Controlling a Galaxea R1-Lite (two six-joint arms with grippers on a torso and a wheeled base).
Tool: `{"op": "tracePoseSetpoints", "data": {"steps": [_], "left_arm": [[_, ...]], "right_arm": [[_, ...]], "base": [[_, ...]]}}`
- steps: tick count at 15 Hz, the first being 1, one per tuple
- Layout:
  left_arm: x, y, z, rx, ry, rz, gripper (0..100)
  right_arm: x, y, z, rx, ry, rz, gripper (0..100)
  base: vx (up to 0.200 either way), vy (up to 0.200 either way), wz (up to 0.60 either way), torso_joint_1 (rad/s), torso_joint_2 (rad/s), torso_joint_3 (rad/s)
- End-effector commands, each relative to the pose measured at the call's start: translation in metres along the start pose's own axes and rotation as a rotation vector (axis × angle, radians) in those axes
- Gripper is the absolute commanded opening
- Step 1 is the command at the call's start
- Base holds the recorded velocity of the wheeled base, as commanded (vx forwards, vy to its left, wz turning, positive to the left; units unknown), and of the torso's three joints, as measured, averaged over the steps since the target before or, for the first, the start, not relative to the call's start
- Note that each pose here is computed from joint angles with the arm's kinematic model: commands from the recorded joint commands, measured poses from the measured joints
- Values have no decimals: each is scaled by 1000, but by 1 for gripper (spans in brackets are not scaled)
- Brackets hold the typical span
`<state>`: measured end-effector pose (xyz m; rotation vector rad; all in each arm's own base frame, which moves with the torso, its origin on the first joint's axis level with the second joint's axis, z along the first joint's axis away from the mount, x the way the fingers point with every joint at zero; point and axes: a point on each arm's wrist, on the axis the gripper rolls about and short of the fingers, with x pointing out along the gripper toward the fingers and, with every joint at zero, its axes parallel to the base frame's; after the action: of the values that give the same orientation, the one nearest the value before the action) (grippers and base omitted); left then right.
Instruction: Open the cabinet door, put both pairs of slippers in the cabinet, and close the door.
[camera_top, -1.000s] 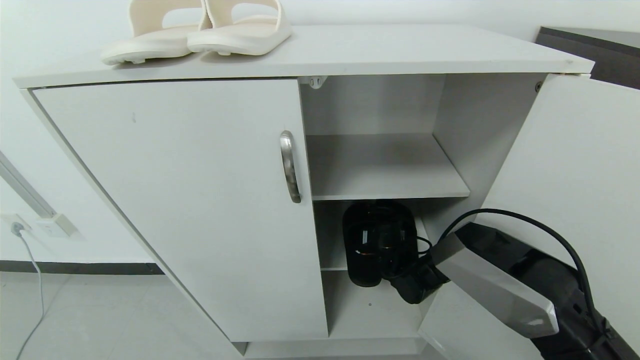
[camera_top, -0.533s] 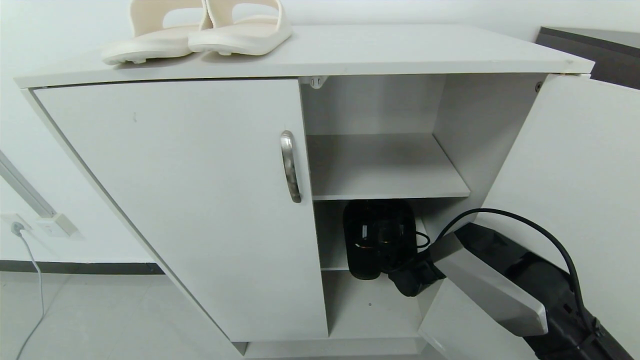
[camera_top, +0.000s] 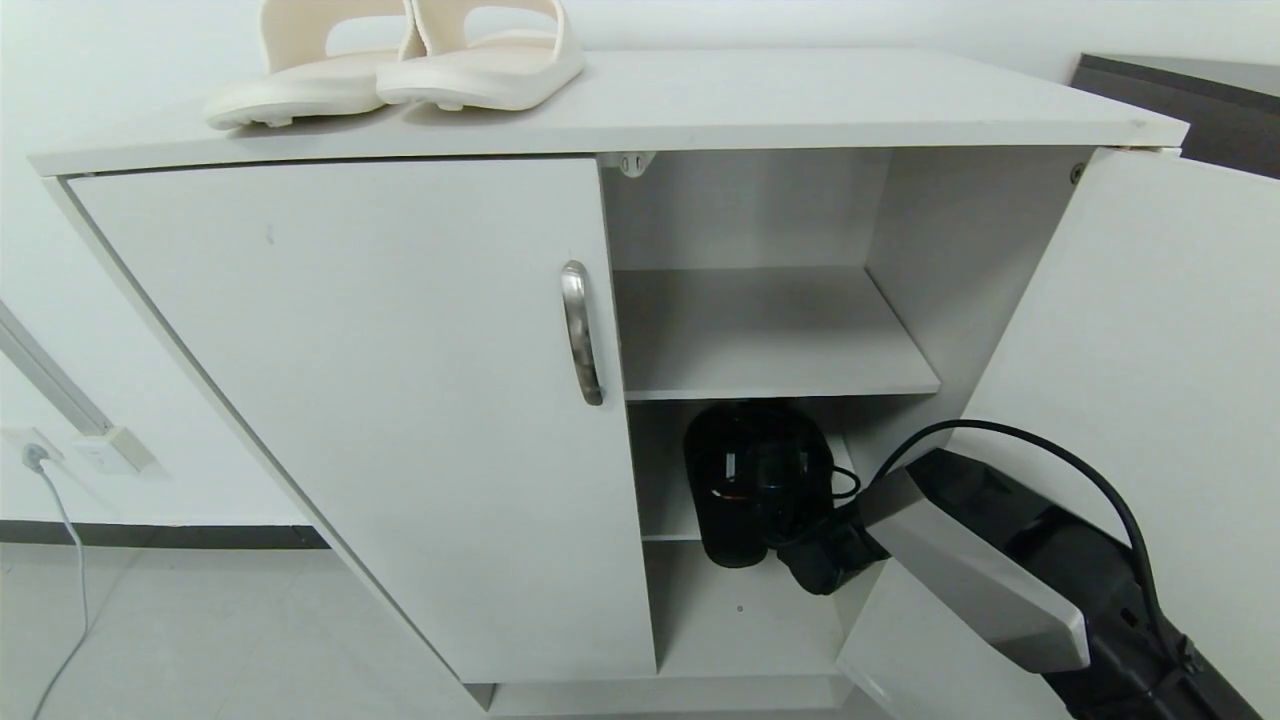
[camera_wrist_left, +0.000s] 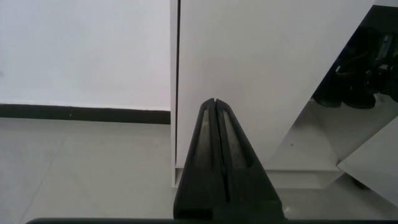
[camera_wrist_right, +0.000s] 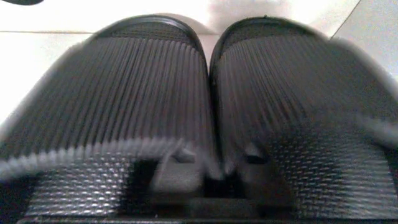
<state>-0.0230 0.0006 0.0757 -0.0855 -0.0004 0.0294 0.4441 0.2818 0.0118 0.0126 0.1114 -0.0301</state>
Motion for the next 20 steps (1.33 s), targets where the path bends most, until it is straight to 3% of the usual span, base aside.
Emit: {"op": "tracePoseSetpoints", "data": {"steps": [1,9,14,20], "left_arm": [[0,0,0,0,2,2,0],[0,0,0,0,1,1,0],[0,0,0,-2,1,0,0],[0,0,0,-3,1,-3,0]], "right_arm": [[-2,0,-3,-8,11,1,100],[-46,-5,9,-22,23,49,100],[-98,-17,24,-29,24,97,100],[-130,-20,15,-40,40,140,100]], "base": [[0,0,0,0,0,0],[0,0,0,0,0,0],[0,0,0,0,0,0],[0,0,0,0,0,0]]}}
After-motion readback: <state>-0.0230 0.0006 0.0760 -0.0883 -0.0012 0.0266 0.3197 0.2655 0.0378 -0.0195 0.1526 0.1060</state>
